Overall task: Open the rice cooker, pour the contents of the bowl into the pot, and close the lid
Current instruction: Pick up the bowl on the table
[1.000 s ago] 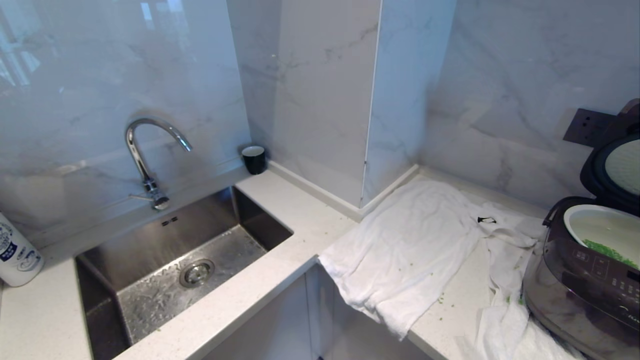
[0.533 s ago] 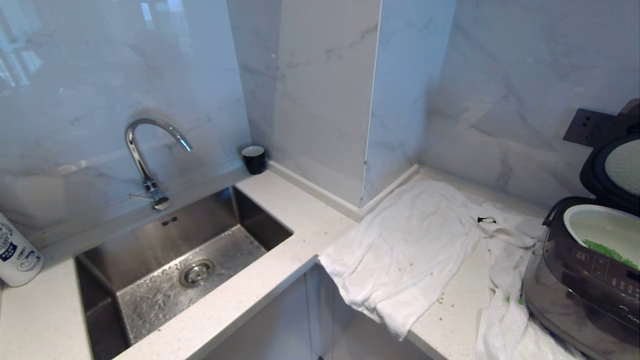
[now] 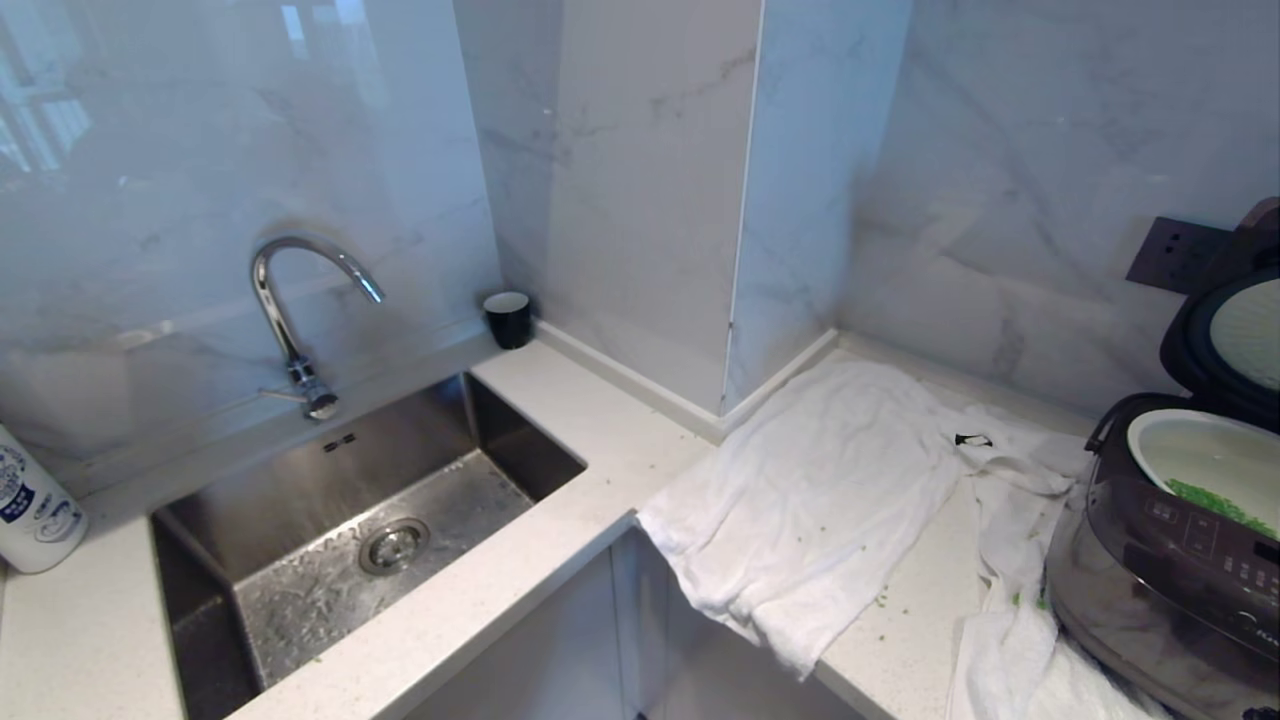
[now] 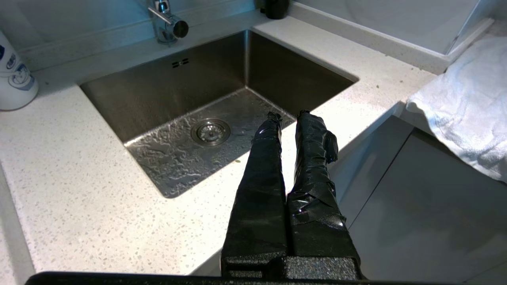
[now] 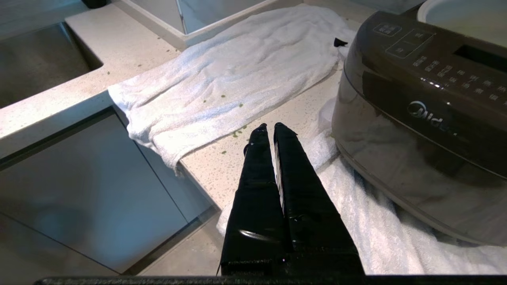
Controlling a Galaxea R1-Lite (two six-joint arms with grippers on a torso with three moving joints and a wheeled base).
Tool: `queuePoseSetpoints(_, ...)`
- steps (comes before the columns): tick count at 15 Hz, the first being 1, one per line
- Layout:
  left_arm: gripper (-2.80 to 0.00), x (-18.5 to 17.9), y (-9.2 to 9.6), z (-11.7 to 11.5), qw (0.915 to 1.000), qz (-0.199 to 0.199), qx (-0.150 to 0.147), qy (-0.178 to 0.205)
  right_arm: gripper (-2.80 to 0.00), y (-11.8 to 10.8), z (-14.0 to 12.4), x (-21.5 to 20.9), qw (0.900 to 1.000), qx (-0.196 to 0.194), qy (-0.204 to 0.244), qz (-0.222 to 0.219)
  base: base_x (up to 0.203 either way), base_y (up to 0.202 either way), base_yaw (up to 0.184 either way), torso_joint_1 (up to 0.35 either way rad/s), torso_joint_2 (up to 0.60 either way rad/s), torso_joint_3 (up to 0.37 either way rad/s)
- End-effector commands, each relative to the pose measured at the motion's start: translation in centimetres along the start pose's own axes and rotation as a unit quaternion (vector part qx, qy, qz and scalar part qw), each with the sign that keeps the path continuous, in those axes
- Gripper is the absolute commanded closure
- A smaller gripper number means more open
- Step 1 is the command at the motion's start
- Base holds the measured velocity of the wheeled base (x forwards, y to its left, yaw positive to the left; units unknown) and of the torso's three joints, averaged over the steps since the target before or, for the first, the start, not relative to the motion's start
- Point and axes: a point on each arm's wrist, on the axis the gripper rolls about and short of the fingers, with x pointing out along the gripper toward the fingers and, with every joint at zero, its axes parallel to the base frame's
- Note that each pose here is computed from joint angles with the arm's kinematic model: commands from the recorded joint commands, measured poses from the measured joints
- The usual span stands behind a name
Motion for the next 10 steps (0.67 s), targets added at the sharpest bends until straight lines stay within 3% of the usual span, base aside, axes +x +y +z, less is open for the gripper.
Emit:
queuePoseSetpoints(1,0.00,0.0,0.0,0.0,1.0000,0.000,0.000,0.000,0.00,0.0,0.0,0.0,1.000,0.000,0.003,0.008,0.000,0.000,0.000,0.000,0.00,0.000)
queuePoseSetpoints(3,0.00,0.0,0.0,0.0,1.0000,0.000,0.000,-0.001,0.00,0.2,0.0,0.0,0.999,0.000,0.003,0.053,0.000,0.000,0.000,0.000,0.00,0.000)
queuePoseSetpoints(5,0.00,0.0,0.0,0.0,1.0000,0.000,0.000,0.000,0.00,0.5,0.1,-0.3,0.989,0.007,0.025,0.143,0.000,0.000,0.000,0.000,0.00,0.000)
queuePoseSetpoints(6,0.00,0.0,0.0,0.0,1.0000,0.000,0.000,0.000,0.00,0.6,0.1,-0.5,0.985,0.003,0.040,0.168,0.000,0.000,0.000,0.000,0.00,0.000)
queuePoseSetpoints(10,0.00,0.0,0.0,0.0,1.0000,0.000,0.001,0.000,0.00,0.6,1.4,-0.6,0.985,-0.038,0.003,0.169,0.000,0.000,0.000,0.000,0.00,0.000)
